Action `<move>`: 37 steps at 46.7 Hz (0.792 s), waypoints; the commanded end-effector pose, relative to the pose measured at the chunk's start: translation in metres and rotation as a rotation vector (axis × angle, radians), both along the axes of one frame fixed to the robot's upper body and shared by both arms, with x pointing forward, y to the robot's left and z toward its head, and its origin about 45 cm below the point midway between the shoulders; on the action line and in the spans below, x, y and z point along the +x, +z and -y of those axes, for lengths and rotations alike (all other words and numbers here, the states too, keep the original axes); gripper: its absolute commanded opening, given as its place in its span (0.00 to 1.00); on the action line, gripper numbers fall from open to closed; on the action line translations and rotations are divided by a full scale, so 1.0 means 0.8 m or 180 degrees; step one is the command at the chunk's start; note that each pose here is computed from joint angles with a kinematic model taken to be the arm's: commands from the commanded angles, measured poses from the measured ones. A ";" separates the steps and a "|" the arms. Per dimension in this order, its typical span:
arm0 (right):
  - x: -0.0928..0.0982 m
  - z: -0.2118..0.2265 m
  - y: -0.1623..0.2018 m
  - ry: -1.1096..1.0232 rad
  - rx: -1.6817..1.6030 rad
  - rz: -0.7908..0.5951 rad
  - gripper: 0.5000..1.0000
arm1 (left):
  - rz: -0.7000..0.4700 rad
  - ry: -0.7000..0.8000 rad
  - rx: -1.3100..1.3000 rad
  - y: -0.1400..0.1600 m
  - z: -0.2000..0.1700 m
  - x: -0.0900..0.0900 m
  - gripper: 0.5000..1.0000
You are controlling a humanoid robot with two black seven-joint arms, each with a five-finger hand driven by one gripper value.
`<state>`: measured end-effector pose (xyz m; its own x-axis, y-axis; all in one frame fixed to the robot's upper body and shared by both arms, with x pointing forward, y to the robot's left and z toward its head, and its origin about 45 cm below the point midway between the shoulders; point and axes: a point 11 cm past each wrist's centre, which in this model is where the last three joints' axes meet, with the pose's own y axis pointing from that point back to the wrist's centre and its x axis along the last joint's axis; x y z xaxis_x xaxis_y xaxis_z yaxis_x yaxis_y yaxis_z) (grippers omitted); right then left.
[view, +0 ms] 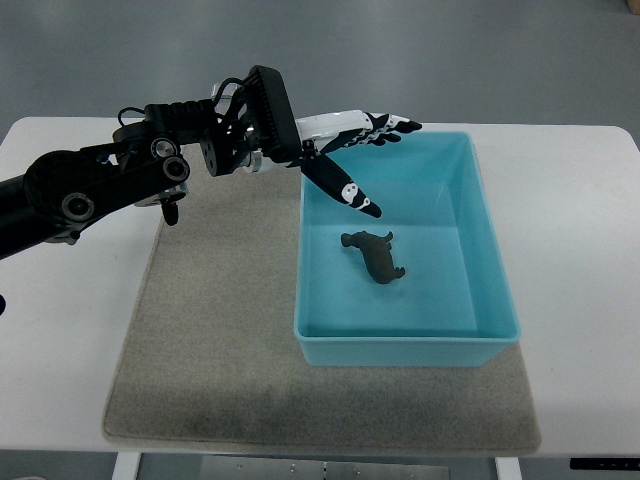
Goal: Place brown hippo in blue box with left hand
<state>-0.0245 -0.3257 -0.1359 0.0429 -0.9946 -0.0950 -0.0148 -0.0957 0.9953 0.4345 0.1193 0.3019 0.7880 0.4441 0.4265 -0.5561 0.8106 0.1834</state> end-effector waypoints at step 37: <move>0.000 0.000 0.000 0.0000 0.0001 0.0000 0.87 | -0.1705 0.1185 -0.2149 -0.015 -0.206 0.010 1.00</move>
<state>-0.0245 -0.3257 -0.1359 0.0437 -0.9945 -0.0949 -0.0150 -0.0957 0.9953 0.4485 0.2662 0.2937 0.5907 0.7453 -0.3093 -0.7741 0.6316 0.0436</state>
